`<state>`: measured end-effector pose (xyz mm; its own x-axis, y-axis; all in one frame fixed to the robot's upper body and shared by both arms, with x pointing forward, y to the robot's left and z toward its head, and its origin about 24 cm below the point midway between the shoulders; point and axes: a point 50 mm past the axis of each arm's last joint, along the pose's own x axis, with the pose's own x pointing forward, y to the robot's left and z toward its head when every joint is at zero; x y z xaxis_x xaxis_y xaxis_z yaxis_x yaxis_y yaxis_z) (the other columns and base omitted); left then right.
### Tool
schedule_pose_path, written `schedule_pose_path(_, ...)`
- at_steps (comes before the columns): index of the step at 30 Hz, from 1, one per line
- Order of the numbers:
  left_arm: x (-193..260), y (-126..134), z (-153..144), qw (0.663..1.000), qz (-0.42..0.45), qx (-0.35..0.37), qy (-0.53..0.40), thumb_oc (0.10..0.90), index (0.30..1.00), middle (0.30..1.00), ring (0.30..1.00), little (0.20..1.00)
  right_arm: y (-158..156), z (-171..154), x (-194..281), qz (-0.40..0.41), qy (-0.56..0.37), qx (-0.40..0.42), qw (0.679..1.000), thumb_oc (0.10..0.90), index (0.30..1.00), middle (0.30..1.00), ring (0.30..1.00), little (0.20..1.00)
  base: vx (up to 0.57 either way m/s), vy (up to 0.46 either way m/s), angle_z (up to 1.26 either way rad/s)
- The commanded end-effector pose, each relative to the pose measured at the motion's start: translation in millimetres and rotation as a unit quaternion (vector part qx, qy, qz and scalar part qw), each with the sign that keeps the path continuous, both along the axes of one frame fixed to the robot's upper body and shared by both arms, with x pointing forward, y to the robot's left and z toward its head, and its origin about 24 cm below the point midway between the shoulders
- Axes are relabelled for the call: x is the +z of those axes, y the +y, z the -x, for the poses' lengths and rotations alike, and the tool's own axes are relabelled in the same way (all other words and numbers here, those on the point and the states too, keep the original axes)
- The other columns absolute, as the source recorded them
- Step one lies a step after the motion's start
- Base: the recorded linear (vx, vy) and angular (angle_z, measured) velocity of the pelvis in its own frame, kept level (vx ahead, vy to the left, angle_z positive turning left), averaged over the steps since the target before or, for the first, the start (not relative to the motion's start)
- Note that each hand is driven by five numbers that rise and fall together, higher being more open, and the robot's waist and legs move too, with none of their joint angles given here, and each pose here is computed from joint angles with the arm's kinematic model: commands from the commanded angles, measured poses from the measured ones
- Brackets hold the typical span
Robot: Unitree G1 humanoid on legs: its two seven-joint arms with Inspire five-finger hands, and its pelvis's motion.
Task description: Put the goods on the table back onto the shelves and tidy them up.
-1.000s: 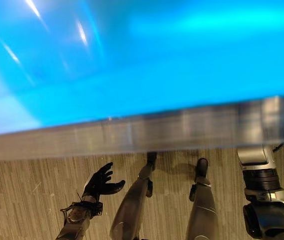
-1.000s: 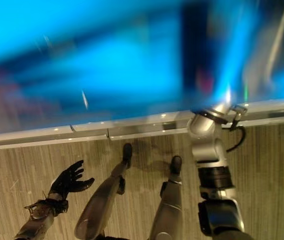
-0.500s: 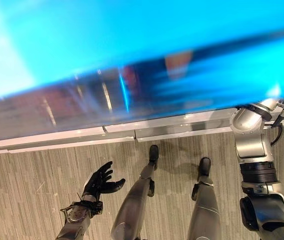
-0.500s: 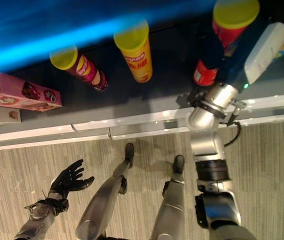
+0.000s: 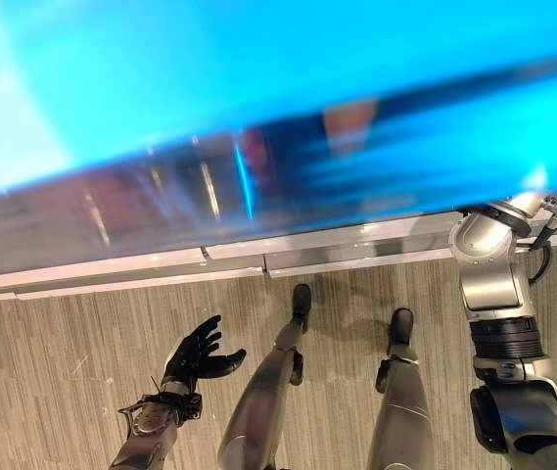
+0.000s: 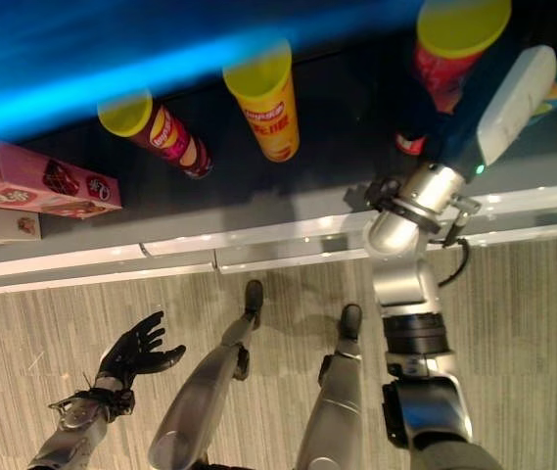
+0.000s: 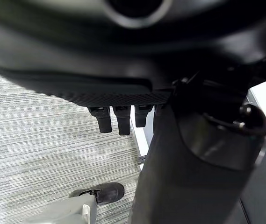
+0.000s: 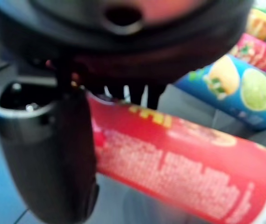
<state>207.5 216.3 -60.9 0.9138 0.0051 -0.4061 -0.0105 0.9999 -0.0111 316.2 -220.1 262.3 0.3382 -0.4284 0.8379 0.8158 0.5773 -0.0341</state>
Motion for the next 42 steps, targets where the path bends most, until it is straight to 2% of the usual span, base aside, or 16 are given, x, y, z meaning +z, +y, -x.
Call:
schedule_pose_path(1, 0, 13, 15, 1.0, -0.017, 0.011, -0.005, 0.8, 0.9, 0.9, 0.9, 0.9, 6, 34, 46, 0.028, -0.147, 0.037, 0.988, 0.8, 0.9, 0.9, 0.9, 0.9, 0.0, 0.0, 0.0)
schedule_pose_path(18, -5, 6, 18, 1.0, -0.006, 0.014, 0.005, 0.8, 0.9, 0.9, 0.9, 0.9, -4, 27, 10, -0.027, -0.082, 0.072, 0.994, 0.8, 0.9, 0.9, 0.9, 0.9, 0.0, -0.001, 0.0)
schedule_pose_path(31, -8, 7, 21, 1.0, -0.009, 0.013, 0.015, 0.8, 0.9, 0.9, 0.9, 0.9, 18, 8, -5, -0.06, -0.035, 0.157, 0.985, 0.8, 0.9, 0.9, 0.9, 0.9, 0.0, 0.0, 0.0)
schedule_pose_path(35, -7, 7, 20, 1.0, -0.01, 0.014, 0.014, 0.8, 0.9, 0.9, 0.9, 0.9, 19, 7, -5, -0.058, -0.031, 0.158, 0.985, 0.8, 0.9, 0.9, 0.9, 0.9, 0.0, 0.0, 0.0)
schedule_pose_path(42, -7, 6, 18, 1.0, -0.008, 0.014, 0.011, 0.8, 0.9, 0.9, 0.9, 0.9, 9, 14, 3, -0.032, -0.051, 0.111, 0.992, 0.8, 0.9, 0.9, 0.9, 0.9, 0.0, 0.0, 0.0)
